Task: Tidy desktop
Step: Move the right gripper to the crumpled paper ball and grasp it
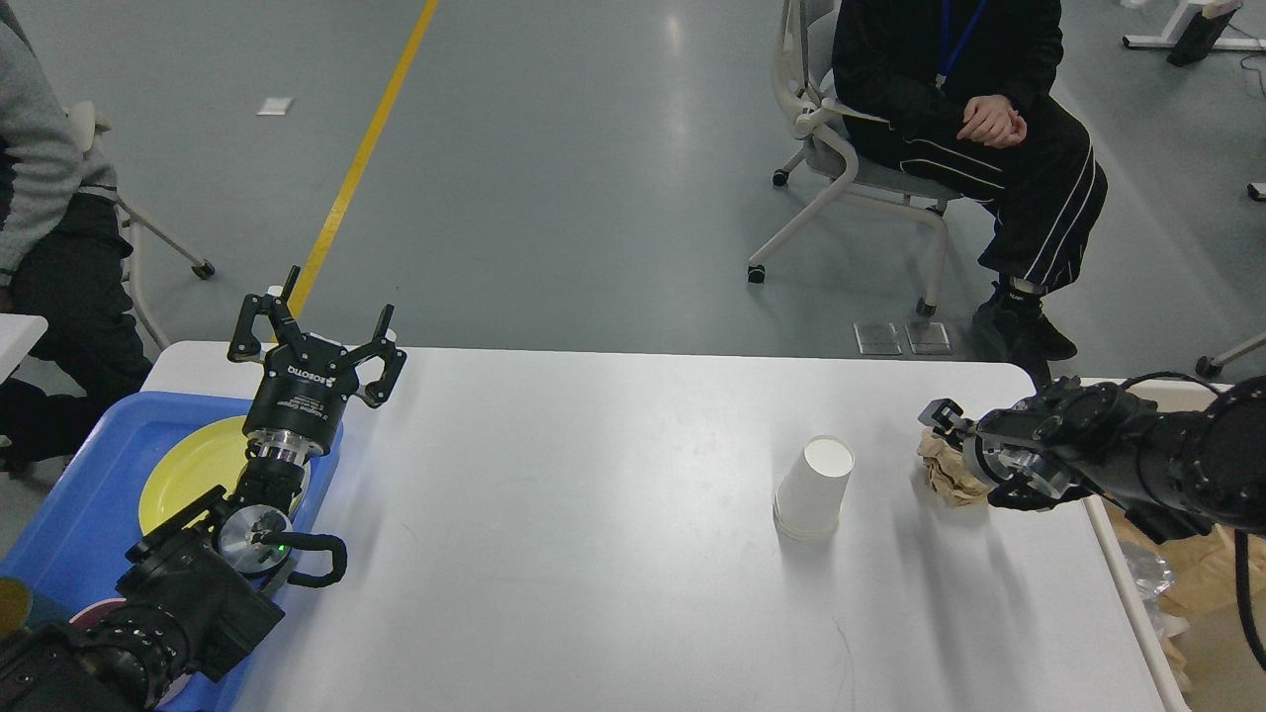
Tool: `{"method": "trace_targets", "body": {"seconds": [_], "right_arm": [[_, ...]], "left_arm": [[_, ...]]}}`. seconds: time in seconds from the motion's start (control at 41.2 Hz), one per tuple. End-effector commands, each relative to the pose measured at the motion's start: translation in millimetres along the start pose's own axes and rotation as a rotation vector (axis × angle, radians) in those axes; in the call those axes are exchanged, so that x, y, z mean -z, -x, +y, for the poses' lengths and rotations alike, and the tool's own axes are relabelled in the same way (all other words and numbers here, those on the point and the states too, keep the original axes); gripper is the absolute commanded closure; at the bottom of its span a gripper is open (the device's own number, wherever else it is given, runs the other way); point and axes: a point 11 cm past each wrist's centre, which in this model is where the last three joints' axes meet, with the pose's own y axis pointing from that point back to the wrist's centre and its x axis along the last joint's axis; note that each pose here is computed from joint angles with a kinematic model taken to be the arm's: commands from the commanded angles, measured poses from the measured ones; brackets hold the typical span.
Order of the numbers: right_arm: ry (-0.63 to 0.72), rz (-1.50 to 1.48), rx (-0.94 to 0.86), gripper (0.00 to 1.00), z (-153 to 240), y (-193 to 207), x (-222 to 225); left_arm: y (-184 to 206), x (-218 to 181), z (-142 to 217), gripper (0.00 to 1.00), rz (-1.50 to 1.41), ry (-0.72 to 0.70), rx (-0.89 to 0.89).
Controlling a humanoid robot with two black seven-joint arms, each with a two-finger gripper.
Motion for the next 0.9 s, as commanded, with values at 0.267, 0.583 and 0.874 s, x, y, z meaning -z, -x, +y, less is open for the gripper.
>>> {"method": "trace_targets", "body": {"seconds": [0.267,0.583,0.874], "right_arm": [[-0.042,-0.106,-0.030,0.02,-17.6,17.9,7.4],[-0.044,-0.130,-0.019,0.00,-26.3,29.9,3.1],[-0.036,-0.127,-0.021,0.00,-28.2,33.2,3.0]], "left_arm": [[0.0,0.0,0.0,0.01,0.000,0.000,0.000],[0.0,0.0,0.0,0.01,0.000,0.000,0.000],[0.0,0.0,0.0,0.01,0.000,0.000,0.000]]}}
